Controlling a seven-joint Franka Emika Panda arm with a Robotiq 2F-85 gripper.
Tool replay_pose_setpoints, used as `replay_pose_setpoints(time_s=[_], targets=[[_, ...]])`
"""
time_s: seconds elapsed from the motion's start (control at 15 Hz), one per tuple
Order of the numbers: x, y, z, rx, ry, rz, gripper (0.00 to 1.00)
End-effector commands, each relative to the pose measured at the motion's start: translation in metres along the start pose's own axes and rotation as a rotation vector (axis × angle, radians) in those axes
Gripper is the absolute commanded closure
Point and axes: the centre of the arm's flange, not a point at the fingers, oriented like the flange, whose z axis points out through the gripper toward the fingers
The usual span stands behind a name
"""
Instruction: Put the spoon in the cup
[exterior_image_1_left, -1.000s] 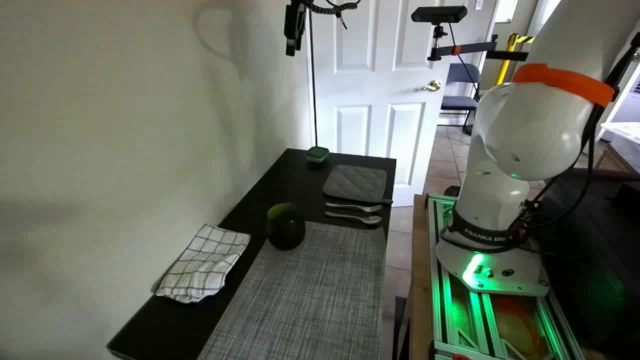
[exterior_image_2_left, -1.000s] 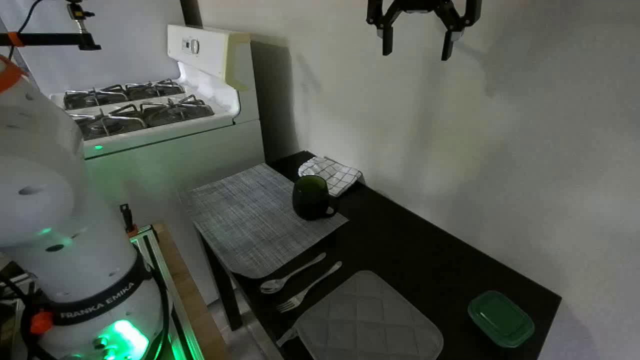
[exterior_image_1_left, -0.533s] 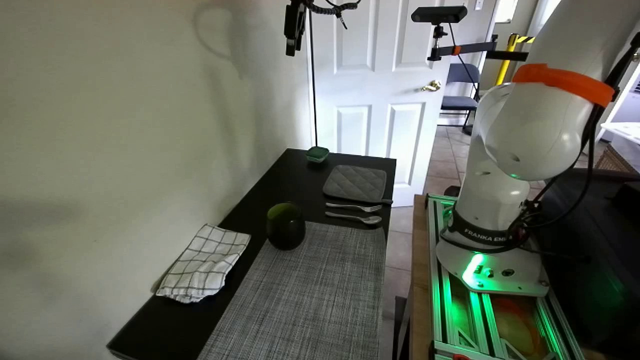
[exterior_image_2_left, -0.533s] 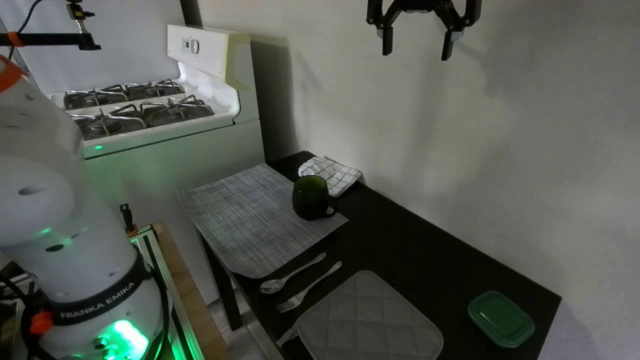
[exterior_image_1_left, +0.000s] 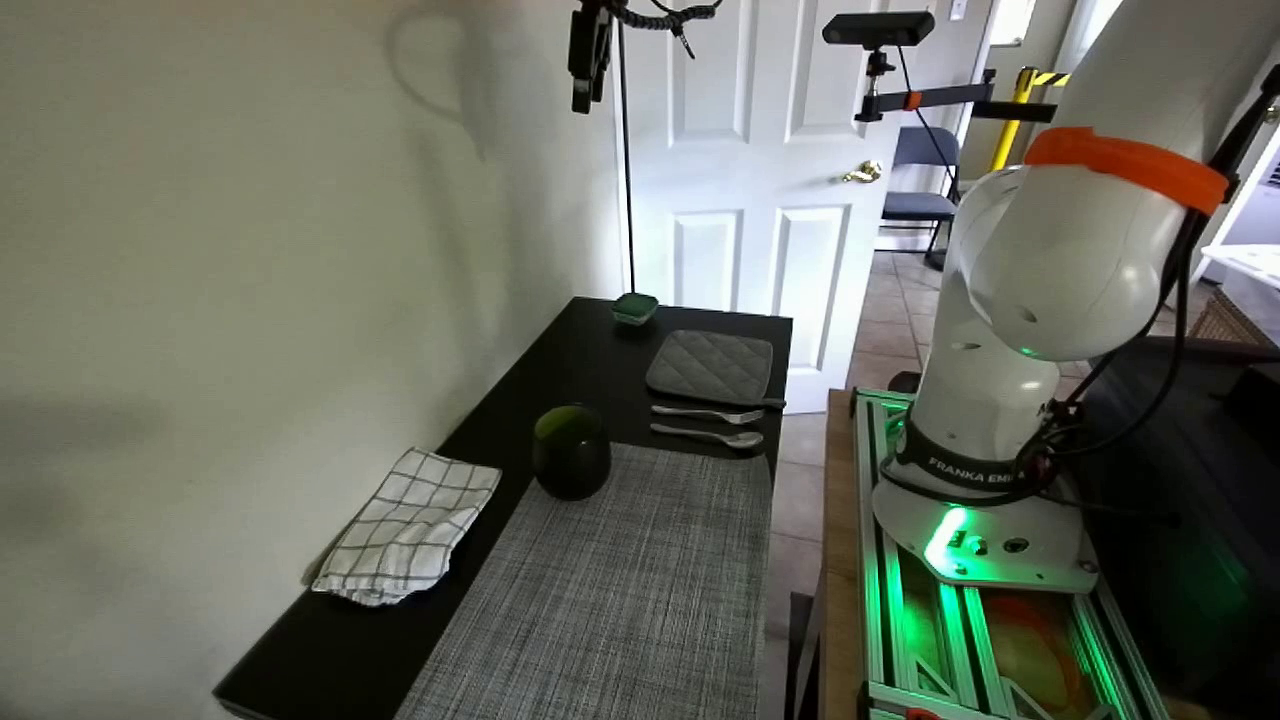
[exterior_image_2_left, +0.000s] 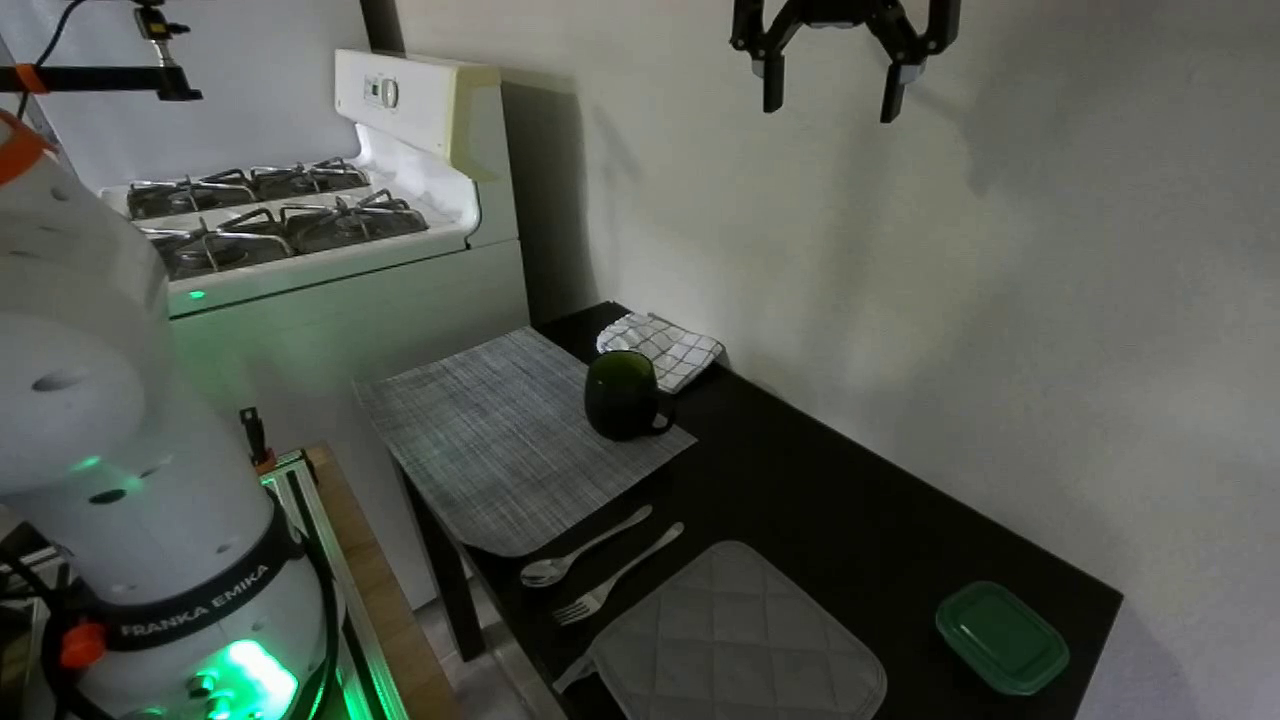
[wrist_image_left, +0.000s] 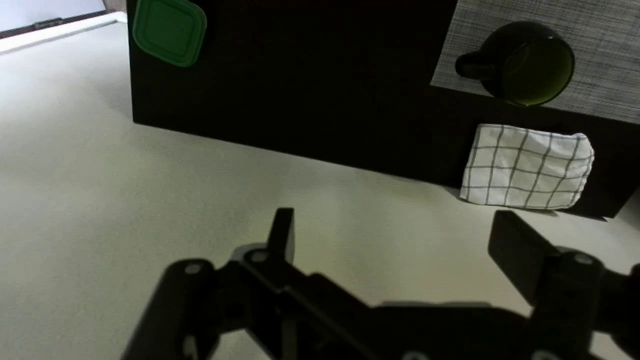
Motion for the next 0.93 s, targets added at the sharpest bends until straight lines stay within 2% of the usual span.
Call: replay_pose_setpoints(time_s=[0.0,0.47,0.6,0.8,0.87], targets=[[-0.022,-0.020,0.020,0.010,-0.063,0.034,0.00],[-0.094,-0.064,0.095,0.042,-0.328,0.135,0.00],[-0.115,-0.071,0.121,0.047,-0.372,0.157,0.00],[-0.141,-0.083,0.164,0.051,-0.355,0.182,0.00],[-0.146,-0.087,0.181,0.041,-0.312,0.182,0.00]])
